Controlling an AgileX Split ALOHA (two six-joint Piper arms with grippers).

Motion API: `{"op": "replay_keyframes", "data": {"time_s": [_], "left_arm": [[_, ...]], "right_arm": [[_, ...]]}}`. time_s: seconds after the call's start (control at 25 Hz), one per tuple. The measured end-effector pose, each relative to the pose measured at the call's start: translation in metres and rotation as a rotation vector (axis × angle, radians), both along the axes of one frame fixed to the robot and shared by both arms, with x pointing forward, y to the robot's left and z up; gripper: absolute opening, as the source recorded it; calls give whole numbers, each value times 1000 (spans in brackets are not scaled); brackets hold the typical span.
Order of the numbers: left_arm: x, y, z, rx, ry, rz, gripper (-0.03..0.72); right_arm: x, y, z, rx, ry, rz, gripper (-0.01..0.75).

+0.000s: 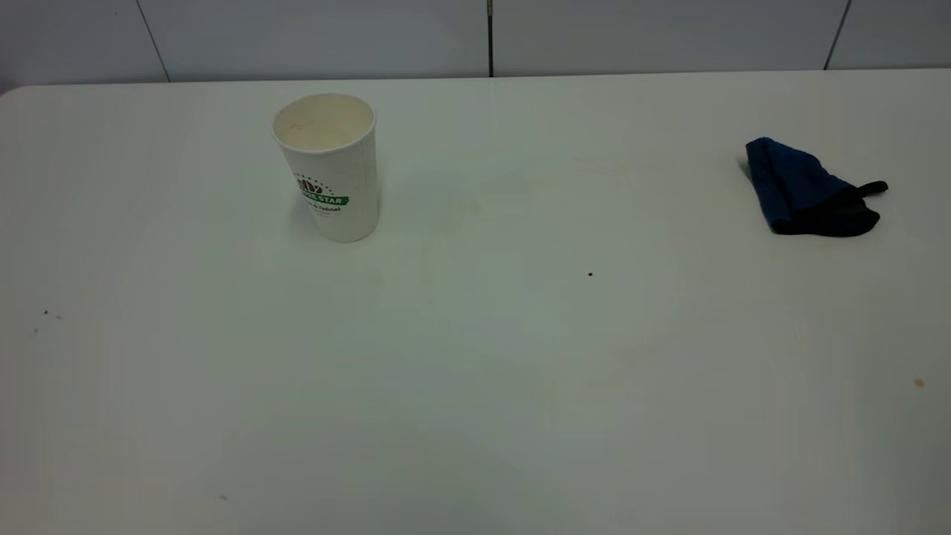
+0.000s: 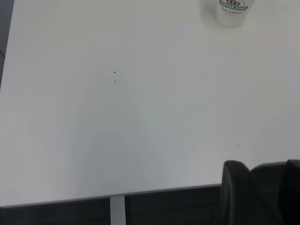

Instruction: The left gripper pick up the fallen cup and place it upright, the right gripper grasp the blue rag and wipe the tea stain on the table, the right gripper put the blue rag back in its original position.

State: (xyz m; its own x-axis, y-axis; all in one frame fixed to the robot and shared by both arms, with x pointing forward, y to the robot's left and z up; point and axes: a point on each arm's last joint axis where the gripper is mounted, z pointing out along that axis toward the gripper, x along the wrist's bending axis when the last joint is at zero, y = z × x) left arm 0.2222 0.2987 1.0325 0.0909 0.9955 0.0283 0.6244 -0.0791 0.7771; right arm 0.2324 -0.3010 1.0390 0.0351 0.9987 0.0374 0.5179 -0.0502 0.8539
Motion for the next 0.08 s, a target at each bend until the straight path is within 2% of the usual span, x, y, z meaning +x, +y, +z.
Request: {"op": "replay_keyframes", "data": {"time_s": [0.08], "left_arm": [[0,0,0,0,0,0,239]], "right_arm": [[0,0,0,0,0,0,561]]}}
